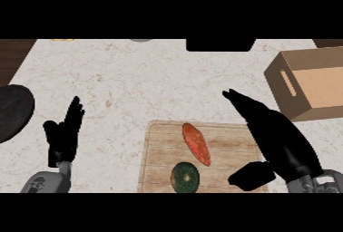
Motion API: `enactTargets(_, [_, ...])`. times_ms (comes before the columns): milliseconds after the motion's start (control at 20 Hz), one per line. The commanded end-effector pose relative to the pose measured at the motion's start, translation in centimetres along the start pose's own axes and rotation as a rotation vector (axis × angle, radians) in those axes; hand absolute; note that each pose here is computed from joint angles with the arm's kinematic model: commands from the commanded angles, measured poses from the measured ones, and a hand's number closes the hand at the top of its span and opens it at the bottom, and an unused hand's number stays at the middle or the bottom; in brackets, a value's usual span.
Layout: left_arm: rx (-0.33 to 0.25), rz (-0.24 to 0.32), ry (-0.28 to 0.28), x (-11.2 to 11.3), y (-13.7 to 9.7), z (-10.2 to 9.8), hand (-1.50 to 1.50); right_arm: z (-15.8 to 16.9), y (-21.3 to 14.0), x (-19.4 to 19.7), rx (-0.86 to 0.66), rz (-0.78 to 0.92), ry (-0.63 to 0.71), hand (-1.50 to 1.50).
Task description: Pick the sweet potato from the cutting board and place it in the cardboard box
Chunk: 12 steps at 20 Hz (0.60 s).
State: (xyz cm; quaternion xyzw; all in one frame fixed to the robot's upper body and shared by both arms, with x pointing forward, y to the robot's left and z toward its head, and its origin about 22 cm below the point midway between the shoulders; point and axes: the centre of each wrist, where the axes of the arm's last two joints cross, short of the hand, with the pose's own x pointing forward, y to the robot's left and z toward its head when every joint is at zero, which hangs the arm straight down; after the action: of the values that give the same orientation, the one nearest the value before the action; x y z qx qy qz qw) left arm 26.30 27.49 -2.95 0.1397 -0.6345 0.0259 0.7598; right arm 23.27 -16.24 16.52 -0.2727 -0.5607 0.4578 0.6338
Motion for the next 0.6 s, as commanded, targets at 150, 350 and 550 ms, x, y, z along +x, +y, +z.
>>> enactTargets(150, [0.002, -0.009, -0.007, 0.6, -0.8, -0.4, 0.0, -2.0, 2.0, 4.3, 0.102, 0.108, 0.133, -1.5])
enactTargets(350, [-0.008, 0.009, -0.014, 0.3, 0.1, 1.0, 0.0, -2.1, 2.6, 3.5, 0.153, 0.105, 0.182, -1.5])
enactTargets(550, [0.005, 0.007, -0.003, -1.1, 1.9, 0.8, 0.0, -2.1, 4.6, 5.0, 0.173, 0.087, 0.169, -1.5])
